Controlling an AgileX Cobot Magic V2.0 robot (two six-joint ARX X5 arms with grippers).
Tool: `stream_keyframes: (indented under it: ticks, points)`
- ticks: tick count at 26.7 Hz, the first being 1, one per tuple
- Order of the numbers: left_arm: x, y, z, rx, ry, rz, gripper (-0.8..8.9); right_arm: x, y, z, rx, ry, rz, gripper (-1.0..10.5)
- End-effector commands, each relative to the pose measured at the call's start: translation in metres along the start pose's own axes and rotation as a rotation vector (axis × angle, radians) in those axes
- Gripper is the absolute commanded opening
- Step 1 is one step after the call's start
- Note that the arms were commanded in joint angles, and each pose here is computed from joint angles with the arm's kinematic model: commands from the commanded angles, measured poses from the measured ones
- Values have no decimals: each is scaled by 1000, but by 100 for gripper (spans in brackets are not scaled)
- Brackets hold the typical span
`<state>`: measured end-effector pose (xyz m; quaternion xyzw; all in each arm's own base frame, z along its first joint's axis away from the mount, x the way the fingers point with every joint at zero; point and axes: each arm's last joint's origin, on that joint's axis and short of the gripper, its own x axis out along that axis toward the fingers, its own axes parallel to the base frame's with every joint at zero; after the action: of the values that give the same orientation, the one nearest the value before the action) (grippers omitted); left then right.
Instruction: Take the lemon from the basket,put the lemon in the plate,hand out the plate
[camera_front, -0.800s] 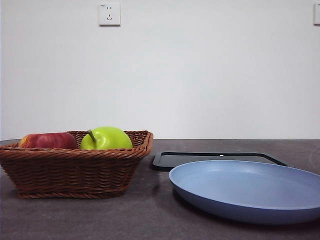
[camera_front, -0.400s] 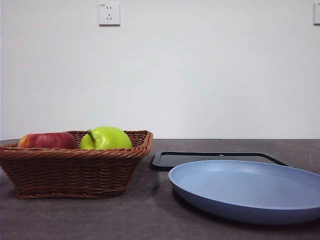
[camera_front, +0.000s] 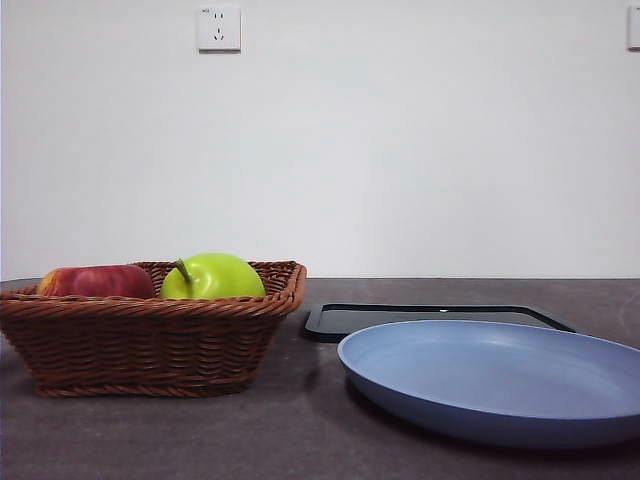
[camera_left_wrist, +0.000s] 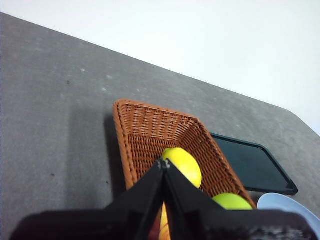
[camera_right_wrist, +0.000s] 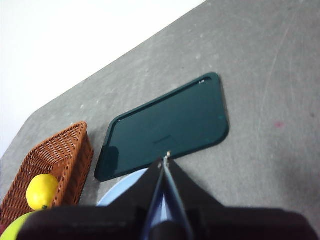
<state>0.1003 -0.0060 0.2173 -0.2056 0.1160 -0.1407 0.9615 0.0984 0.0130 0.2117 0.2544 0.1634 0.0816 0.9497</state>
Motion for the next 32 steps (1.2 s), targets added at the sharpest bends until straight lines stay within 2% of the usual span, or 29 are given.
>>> stream_keyframes:
  ticks: [1, 6, 9, 13, 16, 20, 23, 26, 27, 30, 32]
  points:
    - [3, -7, 19, 48, 14, -4, 6, -5, 12, 19, -81, -1, 2, 3]
    - [13, -17, 51, 97, 81, -43, 6, -7, 29, 49, -172, 63, -27, 3]
    - [23, -23, 68, 103, 151, -107, 6, -4, 37, 64, -210, 126, -50, 3]
    - [40, -28, 86, 90, 270, -200, 6, 4, 44, 79, -279, 239, -85, 4]
    - [51, -33, 94, 121, 354, -222, 6, 13, 46, 85, -314, 345, -88, 4]
    - [64, -42, 101, 154, 451, -245, 6, 31, 45, 82, -313, 525, -25, 4]
    - [72, -50, 101, 170, 516, -247, 6, 45, 39, 73, -283, 657, -21, 14]
    - [76, -60, 98, 191, 537, -294, 21, 65, 29, 61, -228, 815, -57, 85]
    - [76, -62, 97, 197, 538, -305, 70, 71, 26, 58, -215, 853, -70, 129]
    - [77, -66, 96, 209, 534, -282, 317, 88, 18, 49, -187, 929, -101, 284]
    - [78, -68, 94, 202, 536, -243, 391, 101, 13, 44, -179, 959, -113, 321]
